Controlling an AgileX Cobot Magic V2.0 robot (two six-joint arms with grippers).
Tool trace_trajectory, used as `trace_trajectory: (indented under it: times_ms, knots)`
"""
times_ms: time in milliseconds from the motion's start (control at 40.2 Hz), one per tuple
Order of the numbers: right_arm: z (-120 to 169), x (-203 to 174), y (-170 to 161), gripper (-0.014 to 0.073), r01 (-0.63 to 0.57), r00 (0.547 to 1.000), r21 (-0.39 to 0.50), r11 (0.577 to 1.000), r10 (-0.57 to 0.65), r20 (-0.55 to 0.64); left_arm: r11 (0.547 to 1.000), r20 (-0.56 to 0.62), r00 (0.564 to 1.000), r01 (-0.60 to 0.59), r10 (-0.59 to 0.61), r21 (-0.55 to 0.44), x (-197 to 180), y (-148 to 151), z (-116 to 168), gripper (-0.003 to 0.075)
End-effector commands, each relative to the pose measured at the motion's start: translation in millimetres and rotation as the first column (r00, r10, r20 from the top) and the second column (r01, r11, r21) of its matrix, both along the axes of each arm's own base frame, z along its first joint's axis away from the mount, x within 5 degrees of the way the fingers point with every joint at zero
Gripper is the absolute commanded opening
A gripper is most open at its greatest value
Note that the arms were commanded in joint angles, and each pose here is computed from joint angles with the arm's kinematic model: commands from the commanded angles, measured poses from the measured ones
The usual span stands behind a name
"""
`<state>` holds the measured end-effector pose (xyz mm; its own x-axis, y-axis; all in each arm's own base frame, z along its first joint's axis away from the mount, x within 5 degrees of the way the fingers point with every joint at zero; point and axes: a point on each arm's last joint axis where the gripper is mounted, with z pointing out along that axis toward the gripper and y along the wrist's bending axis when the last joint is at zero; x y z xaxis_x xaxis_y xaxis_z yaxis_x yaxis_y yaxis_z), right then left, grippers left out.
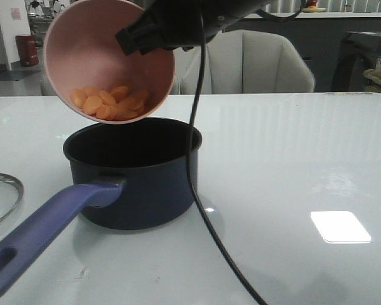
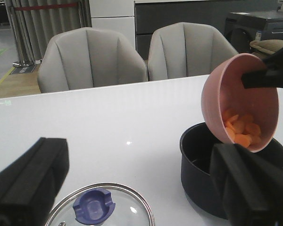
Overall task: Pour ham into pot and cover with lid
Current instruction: 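Tilt the pink bowl with the right gripper to pour ham into pot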
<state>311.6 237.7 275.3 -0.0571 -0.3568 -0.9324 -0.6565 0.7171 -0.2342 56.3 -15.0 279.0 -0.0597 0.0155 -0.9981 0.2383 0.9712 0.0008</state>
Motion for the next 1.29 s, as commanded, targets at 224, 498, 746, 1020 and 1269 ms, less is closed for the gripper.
trace_trajectory:
  times_ms: [224,498,746,1020,1269]
  knots:
    - [44,-8,-8,0.0142,-0.035,0.917,0.155,0.987,-0.030,0.398,1.000,0.090,0.996,0.000,0.002,-0.024,0,0,15,0.0647]
    - [38,-11,-12,0.0142,0.018,0.838,0.196,0.980,-0.122,0.531,1.000,0.090,0.996,0.000,0.002,-0.024,0,0,15,0.0647]
    - [23,-5,-5,0.0142,0.063,0.730,0.098,0.993,-0.112,0.674,1.000,0.090,0.996,0.000,0.002,-0.024,0,0,15,0.0647]
    - [16,-6,0,0.0142,0.130,0.596,0.021,0.991,-0.095,0.797,1.000,0.090,0.996,0.000,0.002,-0.024,0,0,15,0.0647]
    - [9,-5,3,0.0142,0.143,0.557,0.026,0.989,-0.102,0.824,1.000,0.090,0.996,0.000,0.002,-0.024,0,0,15,0.0647]
